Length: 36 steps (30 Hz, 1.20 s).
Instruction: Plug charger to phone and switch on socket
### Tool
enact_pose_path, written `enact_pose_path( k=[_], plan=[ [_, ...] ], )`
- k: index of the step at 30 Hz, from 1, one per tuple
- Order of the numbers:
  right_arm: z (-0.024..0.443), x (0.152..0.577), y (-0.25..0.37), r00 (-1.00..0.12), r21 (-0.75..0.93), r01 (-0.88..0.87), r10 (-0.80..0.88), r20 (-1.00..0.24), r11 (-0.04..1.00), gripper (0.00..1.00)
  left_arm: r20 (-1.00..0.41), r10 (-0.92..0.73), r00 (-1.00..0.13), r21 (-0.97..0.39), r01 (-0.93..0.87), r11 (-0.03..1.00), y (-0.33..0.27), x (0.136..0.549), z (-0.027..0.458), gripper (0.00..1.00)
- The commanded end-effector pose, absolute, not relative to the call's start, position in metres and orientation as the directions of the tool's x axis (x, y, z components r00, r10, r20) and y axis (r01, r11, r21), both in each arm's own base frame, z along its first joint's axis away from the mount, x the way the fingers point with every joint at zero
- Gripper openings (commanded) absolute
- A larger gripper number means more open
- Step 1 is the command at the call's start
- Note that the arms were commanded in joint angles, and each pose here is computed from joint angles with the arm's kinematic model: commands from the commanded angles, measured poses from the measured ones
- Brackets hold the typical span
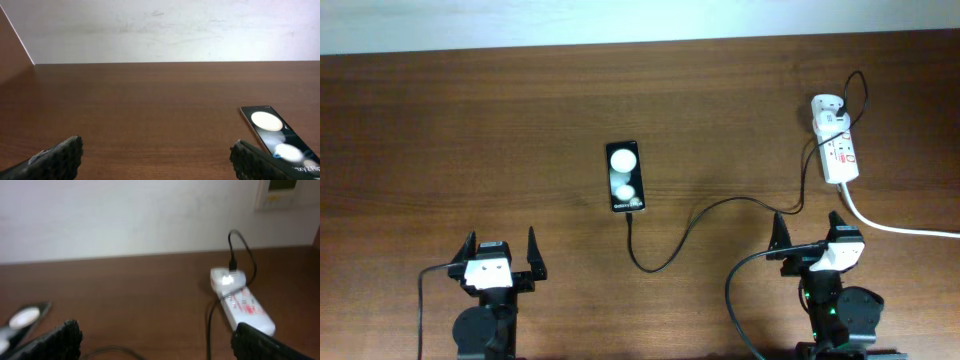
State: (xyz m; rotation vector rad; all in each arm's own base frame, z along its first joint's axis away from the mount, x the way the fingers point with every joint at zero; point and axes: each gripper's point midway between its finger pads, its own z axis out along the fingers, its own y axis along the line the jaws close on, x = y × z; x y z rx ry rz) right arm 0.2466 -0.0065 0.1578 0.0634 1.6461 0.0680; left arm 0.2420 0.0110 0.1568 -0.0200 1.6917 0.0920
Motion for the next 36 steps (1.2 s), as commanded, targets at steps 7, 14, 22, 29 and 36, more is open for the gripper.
enact_pose_path(
  k=[7,14,22,29,36],
  plan=[
    [0.158,0.246,-0.005,-0.069,-0.034,-0.011,-0.035,-0.997,0.999,0.99,-0.991,0.056,-0.124,0.064,-0.063,0.996,0.011,0.242,0.156,0.99],
    [0.159,0.246,0.004,-0.056,-0.112,-0.07,-0.116,-0.992,0.991,0.99,-0.991,0.056,-0.124,0.064,-0.063,0.996,0.011,0.242,0.156,0.99],
    [0.159,0.246,0.003,-0.058,-0.106,-0.061,-0.11,-0.992,0.992,0.99,-0.991,0.056,-0.124,0.065,-0.064,0.996,0.011,0.242,0.156,0.99],
    [0.159,0.246,0.003,-0.058,-0.106,-0.061,-0.109,-0.992,0.992,0.99,-0.991,0.056,-0.124,0.065,-0.063,0.996,0.011,0.242,0.156,0.99],
    [0.159,0.246,0.003,-0.058,-0.106,-0.061,-0.109,-0.992,0.992,0.99,-0.991,0.056,-0.124,0.065,-0.064,0.996,0.011,0.242,0.156,0.99]
  ],
)
